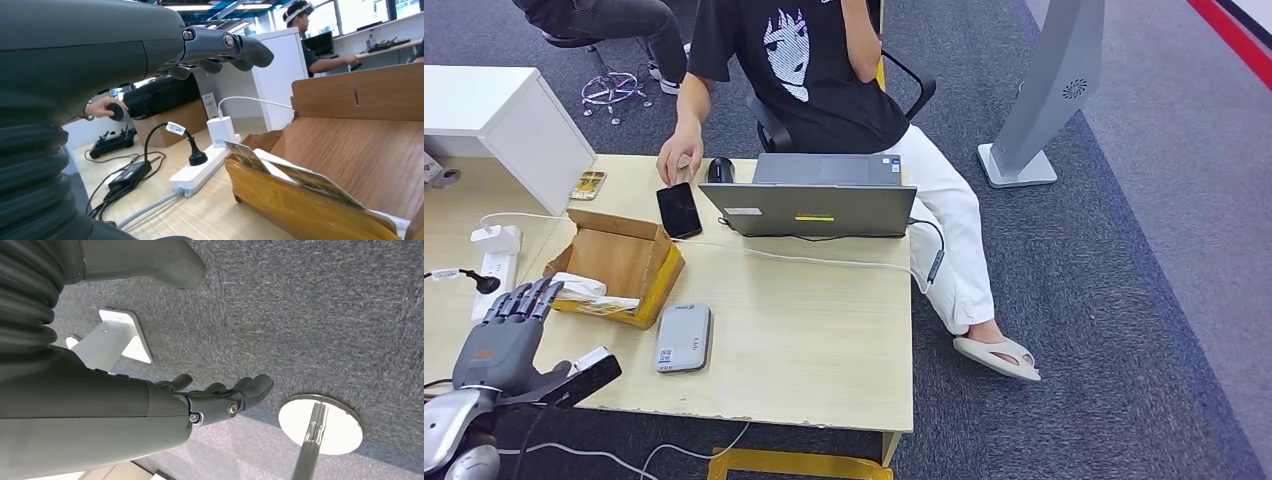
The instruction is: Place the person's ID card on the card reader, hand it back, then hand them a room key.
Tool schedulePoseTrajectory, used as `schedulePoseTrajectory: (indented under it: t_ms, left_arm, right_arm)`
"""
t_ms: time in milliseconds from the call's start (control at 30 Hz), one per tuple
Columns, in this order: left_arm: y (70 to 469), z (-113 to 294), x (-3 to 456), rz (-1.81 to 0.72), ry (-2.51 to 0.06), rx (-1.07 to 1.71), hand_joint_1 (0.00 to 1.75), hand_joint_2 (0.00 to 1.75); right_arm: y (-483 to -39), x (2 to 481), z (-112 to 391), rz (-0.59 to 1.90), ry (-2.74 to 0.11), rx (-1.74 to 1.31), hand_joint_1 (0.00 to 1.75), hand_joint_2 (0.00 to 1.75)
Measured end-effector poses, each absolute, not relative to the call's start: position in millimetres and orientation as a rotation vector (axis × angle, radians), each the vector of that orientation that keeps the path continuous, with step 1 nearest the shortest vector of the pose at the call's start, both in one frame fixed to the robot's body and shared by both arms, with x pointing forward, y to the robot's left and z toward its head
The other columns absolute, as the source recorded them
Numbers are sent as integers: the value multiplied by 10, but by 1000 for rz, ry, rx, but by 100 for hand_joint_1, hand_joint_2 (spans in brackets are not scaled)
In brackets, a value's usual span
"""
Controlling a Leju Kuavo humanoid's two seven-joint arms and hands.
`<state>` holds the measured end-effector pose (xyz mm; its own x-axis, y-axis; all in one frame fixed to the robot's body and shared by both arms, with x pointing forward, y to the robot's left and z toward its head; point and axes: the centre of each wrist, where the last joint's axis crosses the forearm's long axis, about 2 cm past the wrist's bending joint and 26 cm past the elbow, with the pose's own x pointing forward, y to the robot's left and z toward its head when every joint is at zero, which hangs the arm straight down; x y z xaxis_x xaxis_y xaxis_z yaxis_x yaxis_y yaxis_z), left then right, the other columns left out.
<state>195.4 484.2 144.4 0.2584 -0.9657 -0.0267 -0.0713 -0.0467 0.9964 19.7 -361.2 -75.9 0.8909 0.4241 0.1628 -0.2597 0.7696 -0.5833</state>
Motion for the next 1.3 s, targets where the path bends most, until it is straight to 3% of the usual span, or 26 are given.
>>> schedulePoseTrajectory:
  t_ms: [1300]
  left_arm:
    - [4784, 1388, 2568, -1248, -1085, 1357, 0, 175]
  right_arm:
    - [-3650, 326, -892, 482, -322, -592, 0, 175]
